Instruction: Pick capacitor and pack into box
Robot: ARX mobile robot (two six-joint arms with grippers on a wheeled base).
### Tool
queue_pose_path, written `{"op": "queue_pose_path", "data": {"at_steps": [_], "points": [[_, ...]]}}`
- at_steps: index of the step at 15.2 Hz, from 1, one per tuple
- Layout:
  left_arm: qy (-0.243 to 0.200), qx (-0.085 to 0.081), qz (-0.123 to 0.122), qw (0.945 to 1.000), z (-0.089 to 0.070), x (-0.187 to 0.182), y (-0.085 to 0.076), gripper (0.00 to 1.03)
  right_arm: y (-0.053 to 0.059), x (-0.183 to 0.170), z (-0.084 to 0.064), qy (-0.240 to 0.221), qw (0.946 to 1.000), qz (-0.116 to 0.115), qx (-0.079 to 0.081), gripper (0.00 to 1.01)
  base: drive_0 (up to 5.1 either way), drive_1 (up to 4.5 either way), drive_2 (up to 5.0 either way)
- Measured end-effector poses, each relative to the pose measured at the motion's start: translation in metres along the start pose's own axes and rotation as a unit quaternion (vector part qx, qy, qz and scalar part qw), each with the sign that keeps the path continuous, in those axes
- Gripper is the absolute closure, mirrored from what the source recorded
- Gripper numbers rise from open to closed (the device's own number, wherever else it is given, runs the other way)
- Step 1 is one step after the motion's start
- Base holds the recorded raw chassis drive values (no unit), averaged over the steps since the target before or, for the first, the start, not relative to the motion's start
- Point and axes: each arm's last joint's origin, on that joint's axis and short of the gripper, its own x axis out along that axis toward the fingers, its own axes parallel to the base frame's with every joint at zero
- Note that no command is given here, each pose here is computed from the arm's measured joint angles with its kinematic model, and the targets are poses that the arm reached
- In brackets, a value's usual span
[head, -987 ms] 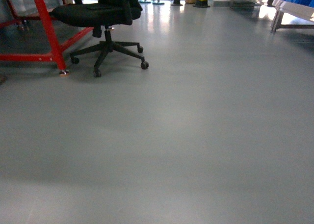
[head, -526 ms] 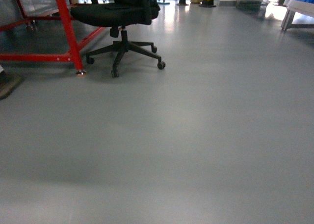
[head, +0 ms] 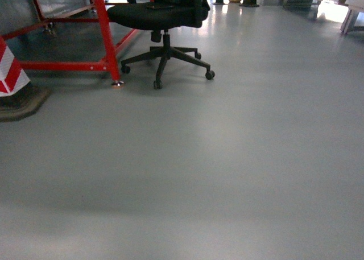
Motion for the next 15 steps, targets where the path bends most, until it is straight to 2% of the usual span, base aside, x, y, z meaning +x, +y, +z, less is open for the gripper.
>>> {"op": "queue_pose_path", "data": {"at_steps": [15], "points": [[0.0, 0.0, -0.001, 1.0, 0.0, 0.0, 0.0, 0.58, 0.0, 0.0, -0.0002, 0.001, 1.0, 0.0, 0.0, 0.03, -5.1, 2.4, 2.4]]}}
